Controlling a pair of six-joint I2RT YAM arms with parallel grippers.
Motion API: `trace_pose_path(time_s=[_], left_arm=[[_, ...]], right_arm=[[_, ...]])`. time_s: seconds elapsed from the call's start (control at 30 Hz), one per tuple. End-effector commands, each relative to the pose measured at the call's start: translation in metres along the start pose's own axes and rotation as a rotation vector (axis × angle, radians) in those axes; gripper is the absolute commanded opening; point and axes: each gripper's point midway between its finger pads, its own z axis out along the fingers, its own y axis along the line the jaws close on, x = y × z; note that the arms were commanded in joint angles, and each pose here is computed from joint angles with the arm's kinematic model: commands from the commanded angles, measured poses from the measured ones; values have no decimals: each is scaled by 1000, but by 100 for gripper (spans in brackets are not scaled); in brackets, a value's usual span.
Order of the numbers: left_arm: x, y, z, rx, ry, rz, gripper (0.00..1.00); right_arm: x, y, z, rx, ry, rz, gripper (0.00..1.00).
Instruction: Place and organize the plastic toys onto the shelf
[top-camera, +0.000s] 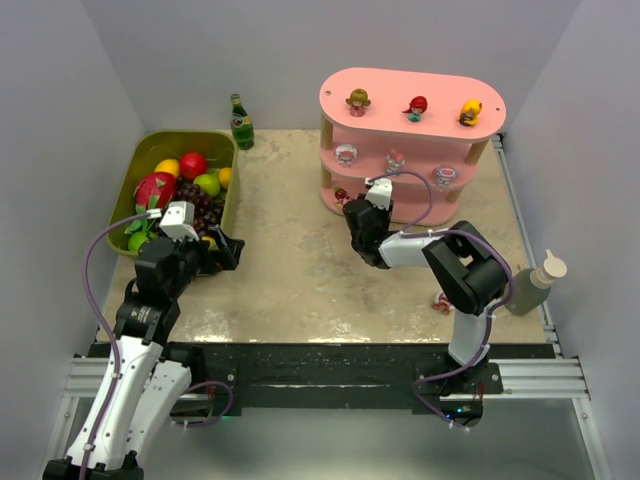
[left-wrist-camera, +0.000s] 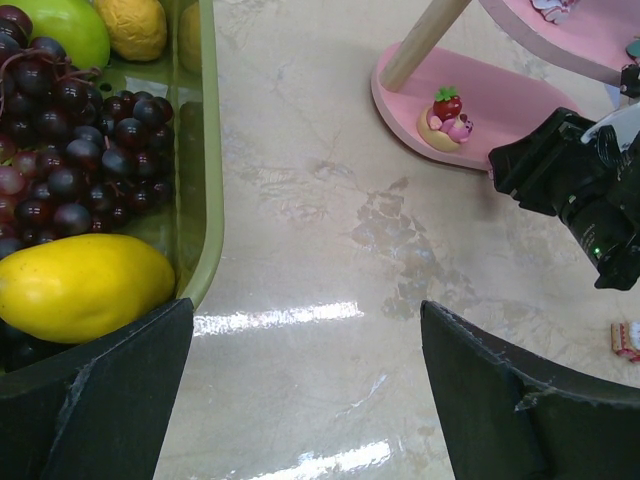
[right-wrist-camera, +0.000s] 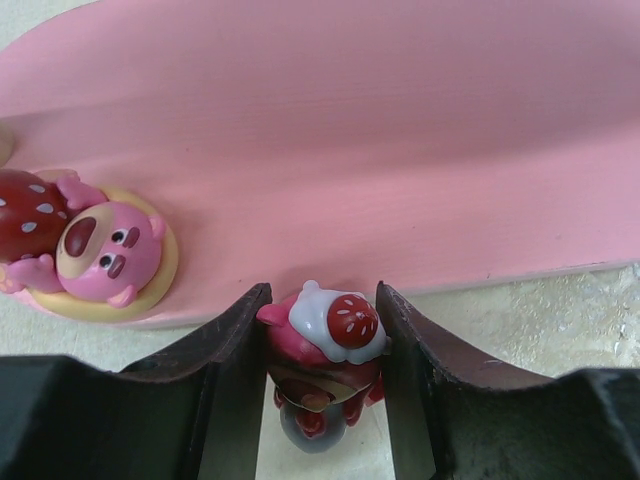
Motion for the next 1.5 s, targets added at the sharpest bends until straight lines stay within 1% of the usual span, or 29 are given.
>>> trace_pose_path(time_s=[0.0,0.4,0.47,0.53,0.6,0.77,0.87,0.97,1.0,1.1,1.33,1.47], left_arm=[[3,0,2,4,5,-10,100],[3,1,2,2,10,-11,100],[4,1,2,-1,10,-12,100],[3,1,2,-1,8,-12,100],[3,1,2,-2,8,-12,100],[3,1,2,-2,6,-12,100],[2,1,1,-1,4,-12,100],[2,1,1,0,-1,-11,100],[2,1,1,0,1,-13,100],[2,1,1,0,1,-11,100],[1,1,0,2,-2,-11,100],[1,0,0,2,-3,-11,100]], right_arm=[[-12,-4,7,22,-40,47,3],[-2,-13,20,38,-1,61,3],[0,-14,21,45,8,55,5],[-1,-14,22,53,8,62,10],[0,-21,20,90,6,86,13],[0,-22,22,107,14,102,21],[4,-24,25,142,32,96,29],[5,-27,24,153,32,106,35],[5,-28,24,155,30,107,39],[5,-29,24,169,31,113,45],[6,-31,26,194,36,104,56],[6,-31,27,200,40,94,57]])
